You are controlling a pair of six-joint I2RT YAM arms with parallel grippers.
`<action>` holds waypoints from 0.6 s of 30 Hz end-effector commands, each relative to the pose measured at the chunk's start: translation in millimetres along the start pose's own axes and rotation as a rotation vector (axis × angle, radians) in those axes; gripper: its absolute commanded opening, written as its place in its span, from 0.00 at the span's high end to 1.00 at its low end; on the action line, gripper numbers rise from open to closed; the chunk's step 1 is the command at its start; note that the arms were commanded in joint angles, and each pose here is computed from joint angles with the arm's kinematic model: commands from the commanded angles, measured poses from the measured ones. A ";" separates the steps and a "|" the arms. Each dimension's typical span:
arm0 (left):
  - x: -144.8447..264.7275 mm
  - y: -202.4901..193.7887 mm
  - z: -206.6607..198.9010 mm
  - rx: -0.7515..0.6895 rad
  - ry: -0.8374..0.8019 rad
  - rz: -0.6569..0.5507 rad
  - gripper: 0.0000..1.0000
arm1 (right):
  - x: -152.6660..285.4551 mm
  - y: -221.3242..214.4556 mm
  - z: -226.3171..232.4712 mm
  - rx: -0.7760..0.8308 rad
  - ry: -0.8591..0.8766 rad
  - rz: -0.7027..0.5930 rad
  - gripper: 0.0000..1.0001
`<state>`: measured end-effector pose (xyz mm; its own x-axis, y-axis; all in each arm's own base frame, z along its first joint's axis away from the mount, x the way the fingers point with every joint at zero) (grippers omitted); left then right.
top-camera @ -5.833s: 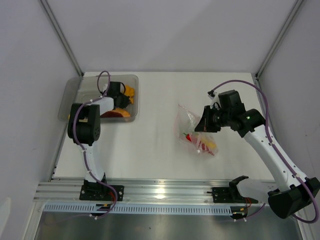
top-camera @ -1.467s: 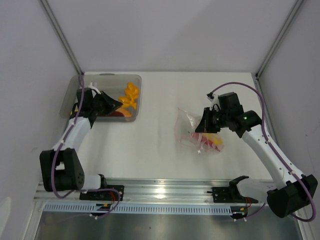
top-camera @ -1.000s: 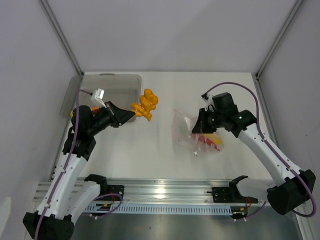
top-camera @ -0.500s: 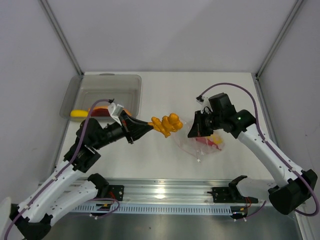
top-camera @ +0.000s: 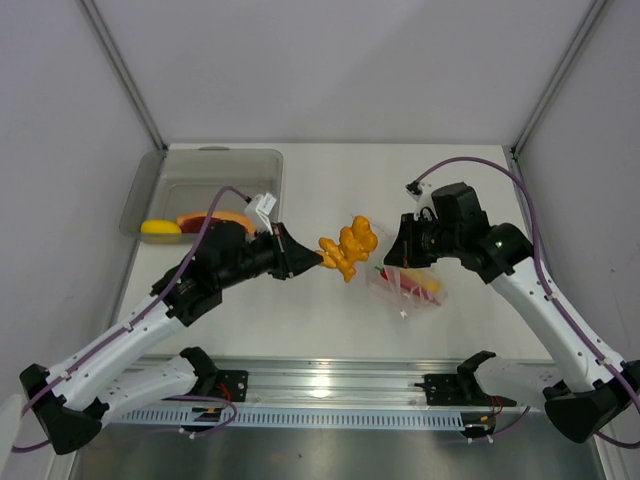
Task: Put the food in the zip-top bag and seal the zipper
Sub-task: Place the fake vegetable in the zipper food storage bag.
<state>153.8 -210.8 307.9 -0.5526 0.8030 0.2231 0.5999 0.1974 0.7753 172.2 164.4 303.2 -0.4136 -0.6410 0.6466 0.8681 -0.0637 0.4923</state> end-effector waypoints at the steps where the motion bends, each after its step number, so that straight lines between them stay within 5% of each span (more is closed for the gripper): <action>1: 11.6 3.2 -20.3 0.204 0.086 0.037 0.99 | 2.0 14.7 5.1 0.029 -0.013 -0.116 1.00; 18: 16.1 -16.8 -22.4 0.442 0.371 0.305 0.99 | -12.9 3.8 34.1 0.224 -0.025 -0.225 1.00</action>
<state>127.8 -216.9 300.0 -0.4624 0.6556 0.5970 0.8800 0.2567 0.3996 169.3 194.4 308.3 -0.5349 -0.6153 0.5791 0.7448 -0.0197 0.6670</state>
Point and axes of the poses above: each gripper's point midway between its finger pads, its own x axis back along the fingers, its own z axis along the line the jaws close on, y = z × x, the point moved 7 cm from there along x, back along the fingers, and after that the axes turned 7 degrees about -x, right-handed, at the moved point
